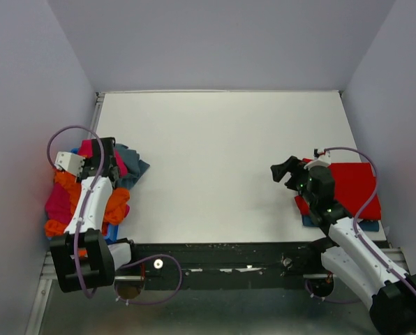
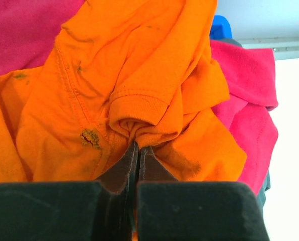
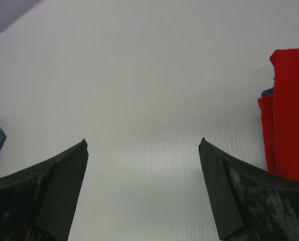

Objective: Fold and stack the t-shirts
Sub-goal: Grab crumpled tshirt from bin with the left arm

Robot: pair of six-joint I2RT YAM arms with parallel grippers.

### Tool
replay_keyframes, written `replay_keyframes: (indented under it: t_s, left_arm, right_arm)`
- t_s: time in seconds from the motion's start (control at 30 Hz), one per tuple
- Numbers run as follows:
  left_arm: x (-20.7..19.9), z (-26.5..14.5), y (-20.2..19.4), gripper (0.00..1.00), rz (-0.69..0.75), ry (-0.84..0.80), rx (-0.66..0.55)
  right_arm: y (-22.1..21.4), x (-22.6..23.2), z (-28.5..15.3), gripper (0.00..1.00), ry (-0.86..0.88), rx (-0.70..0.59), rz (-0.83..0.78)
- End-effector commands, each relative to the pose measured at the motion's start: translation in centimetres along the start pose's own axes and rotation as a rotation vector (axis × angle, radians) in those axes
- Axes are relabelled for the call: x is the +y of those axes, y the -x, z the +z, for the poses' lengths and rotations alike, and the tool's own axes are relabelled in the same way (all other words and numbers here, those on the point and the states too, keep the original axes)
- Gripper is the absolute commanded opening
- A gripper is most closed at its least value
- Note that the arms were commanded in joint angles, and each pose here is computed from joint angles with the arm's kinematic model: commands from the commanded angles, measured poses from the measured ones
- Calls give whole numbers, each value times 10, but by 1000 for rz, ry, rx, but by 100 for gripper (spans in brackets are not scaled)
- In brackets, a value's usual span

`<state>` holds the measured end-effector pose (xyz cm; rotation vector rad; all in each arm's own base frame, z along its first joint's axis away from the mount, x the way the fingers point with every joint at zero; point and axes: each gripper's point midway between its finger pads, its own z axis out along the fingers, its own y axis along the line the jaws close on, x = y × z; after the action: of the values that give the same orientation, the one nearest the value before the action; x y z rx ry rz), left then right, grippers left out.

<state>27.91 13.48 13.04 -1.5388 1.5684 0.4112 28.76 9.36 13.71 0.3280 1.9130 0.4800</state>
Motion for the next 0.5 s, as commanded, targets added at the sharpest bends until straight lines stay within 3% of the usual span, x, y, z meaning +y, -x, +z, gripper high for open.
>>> replay_keyframes:
  t_s: [0.0, 0.17, 0.3, 0.47]
  left_arm:
    - [0, -13, 24, 0, -57, -6, -14]
    - [-30, -55, 69, 0, -139, -211, -47]
    - [-83, -112, 106, 0, -152, -546, -42]
    - [-161, -226, 124, 0, -99, -1044, 62]
  right_arm:
    - [1, -1, 0, 100, 3, -19, -11]
    - [2, -1, 0, 100, 2, -23, -11]
    - [2, -2, 0, 100, -4, -25, -11]
    - [5, -3, -1, 100, -12, -36, -11]
